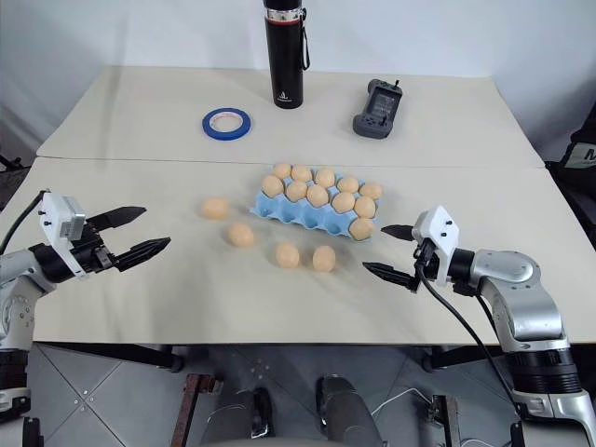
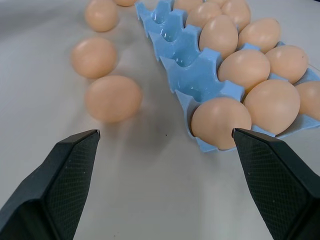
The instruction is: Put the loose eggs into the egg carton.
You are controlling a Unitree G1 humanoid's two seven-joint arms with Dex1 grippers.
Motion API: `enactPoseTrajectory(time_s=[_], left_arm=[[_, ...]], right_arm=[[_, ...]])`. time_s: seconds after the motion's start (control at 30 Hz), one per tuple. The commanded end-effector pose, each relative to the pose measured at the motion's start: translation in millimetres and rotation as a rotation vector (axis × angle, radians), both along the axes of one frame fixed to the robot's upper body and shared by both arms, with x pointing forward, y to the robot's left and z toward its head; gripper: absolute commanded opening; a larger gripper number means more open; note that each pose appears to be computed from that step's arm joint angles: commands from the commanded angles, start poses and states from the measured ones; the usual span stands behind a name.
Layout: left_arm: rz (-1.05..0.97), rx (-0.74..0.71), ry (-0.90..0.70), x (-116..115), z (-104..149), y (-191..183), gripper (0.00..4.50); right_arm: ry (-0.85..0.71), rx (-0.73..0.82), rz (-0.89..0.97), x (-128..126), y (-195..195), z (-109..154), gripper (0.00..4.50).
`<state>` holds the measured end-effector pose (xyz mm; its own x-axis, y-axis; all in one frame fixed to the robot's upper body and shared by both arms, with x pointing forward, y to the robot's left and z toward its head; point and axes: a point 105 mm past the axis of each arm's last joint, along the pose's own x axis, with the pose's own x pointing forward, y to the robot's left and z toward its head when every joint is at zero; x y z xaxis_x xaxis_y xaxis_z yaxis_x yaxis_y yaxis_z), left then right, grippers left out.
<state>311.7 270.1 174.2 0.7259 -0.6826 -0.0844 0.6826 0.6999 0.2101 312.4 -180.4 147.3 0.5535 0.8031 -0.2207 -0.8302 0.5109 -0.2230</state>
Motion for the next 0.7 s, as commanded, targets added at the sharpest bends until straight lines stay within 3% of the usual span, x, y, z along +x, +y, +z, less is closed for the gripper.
enactPoseTrajectory(time_s=[0.03,0.47,0.7], left_arm=[[-0.008,0.013,-0.038,2.2,6.9,-2.1,4.50],[0.001,0.022,0.002,-1.6,2.7,-5.6,4.50],[-0.089,0.020,-0.025,-15.0,-2.2,0.9,4.50]], right_arm=[[-0.066,-0.004,-0.005,0.1,-3.3,15.1,4.43],[-0.078,0.015,-0.029,1.7,-4.9,22.3,4.43],[-0.003,0.021,-0.064,-23.0,-7.4,17.0,4.43]])
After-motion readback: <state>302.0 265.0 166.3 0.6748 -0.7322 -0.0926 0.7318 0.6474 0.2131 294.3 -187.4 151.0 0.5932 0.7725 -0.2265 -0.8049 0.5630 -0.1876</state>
